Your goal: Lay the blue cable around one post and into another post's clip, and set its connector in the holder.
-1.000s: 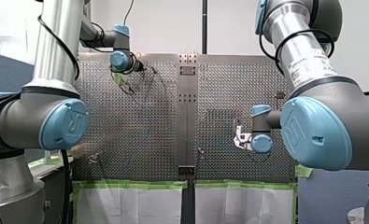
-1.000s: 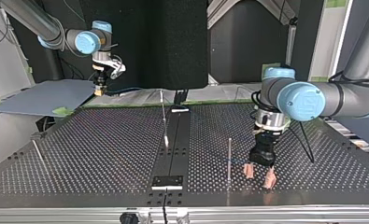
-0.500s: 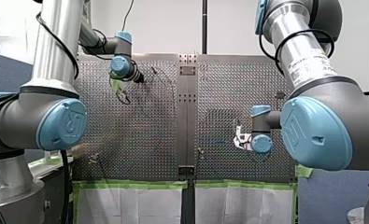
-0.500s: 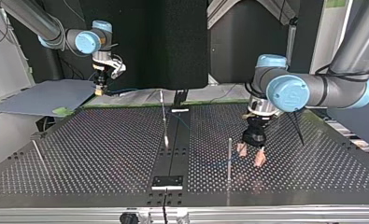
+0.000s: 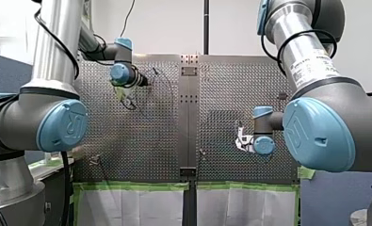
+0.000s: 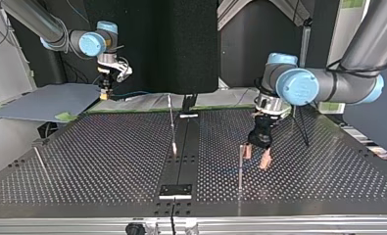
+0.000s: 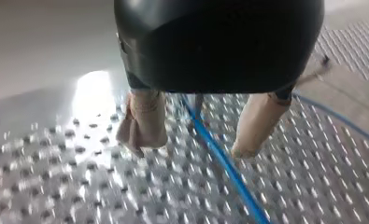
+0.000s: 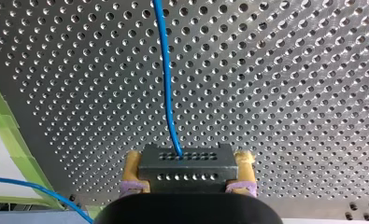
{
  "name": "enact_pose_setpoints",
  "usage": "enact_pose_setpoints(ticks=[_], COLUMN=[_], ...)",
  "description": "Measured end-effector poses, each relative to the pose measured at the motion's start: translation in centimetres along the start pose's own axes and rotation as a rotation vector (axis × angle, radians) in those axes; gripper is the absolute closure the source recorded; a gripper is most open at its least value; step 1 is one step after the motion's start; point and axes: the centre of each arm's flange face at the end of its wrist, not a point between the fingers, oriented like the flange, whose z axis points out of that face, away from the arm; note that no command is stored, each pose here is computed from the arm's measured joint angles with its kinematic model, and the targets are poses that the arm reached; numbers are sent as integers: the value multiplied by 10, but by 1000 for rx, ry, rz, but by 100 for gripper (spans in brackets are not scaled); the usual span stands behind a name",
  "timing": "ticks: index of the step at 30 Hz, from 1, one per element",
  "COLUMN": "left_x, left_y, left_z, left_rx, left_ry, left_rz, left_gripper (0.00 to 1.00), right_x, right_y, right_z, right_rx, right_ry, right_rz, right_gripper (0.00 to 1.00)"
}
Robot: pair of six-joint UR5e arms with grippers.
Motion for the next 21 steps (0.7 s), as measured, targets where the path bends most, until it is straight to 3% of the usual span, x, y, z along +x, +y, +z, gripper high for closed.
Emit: enact_pose_setpoints(ticks=[7, 11, 15, 21], left_x=[-20, -20, -17, -12], left_y=[-24, -29, -29, -26], left_z=[-10, -13, -16, -22], left_rx=[50, 66, 53, 9], left_ry=[-39, -19, 7, 39], left_rz=[-59, -94, -96, -50], left_gripper=[0, 0, 0, 0], right_x=[-1, -1, -1, -1], right_y=[0, 1, 1, 1], right_z=[0, 0, 0, -1], right_rx=[0, -1, -1, -1], right_ry=[-1, -2, -1, -2], right_rz=[0, 0, 0, -1], right_gripper=[100, 100, 100, 100])
